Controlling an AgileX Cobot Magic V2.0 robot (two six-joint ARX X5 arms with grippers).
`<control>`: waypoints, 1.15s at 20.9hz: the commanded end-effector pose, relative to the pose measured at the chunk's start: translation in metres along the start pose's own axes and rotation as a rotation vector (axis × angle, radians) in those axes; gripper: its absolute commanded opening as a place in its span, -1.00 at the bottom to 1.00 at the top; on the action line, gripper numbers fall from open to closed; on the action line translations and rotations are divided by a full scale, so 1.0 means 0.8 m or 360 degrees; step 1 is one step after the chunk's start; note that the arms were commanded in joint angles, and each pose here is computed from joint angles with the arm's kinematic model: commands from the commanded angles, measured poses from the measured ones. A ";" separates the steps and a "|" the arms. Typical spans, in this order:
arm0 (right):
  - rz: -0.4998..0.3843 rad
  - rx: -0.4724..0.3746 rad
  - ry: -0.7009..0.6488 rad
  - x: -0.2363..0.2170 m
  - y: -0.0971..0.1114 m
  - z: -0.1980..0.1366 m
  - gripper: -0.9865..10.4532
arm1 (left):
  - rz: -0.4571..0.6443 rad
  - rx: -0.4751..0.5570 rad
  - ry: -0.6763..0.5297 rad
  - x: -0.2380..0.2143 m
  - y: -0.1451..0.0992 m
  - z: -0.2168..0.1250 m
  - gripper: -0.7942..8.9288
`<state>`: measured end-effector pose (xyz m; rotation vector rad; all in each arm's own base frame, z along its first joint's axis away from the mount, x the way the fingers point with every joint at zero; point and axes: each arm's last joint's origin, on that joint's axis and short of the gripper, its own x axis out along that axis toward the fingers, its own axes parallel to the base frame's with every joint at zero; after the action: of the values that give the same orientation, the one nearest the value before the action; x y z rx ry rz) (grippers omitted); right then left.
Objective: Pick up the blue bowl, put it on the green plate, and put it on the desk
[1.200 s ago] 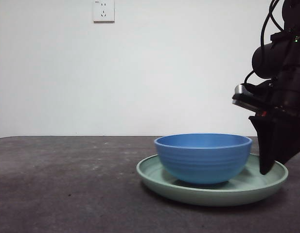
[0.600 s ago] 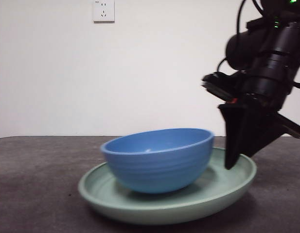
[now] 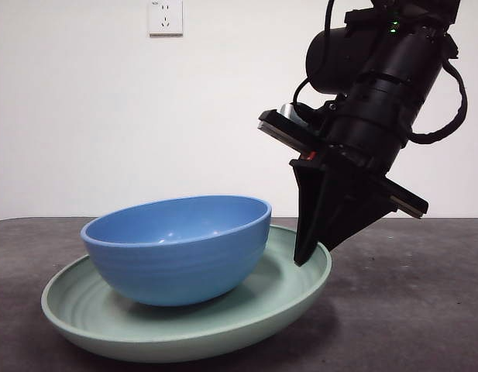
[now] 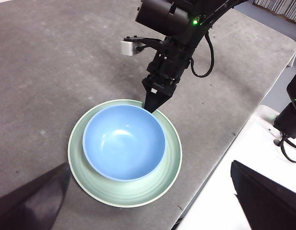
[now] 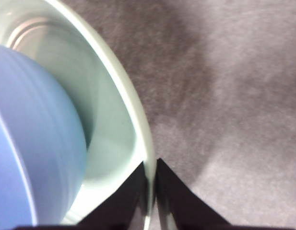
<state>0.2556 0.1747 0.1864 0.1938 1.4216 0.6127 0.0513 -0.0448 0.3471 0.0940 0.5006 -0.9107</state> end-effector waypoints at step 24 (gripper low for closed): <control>-0.0101 -0.0315 -0.0658 -0.192 0.055 -0.109 0.27 | -0.0021 0.0029 -0.0013 -0.001 -0.001 0.003 0.26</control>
<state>0.1570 0.1122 0.3216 0.1154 0.9756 0.5998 0.0513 -0.0448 0.3470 0.0942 0.5018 -0.9106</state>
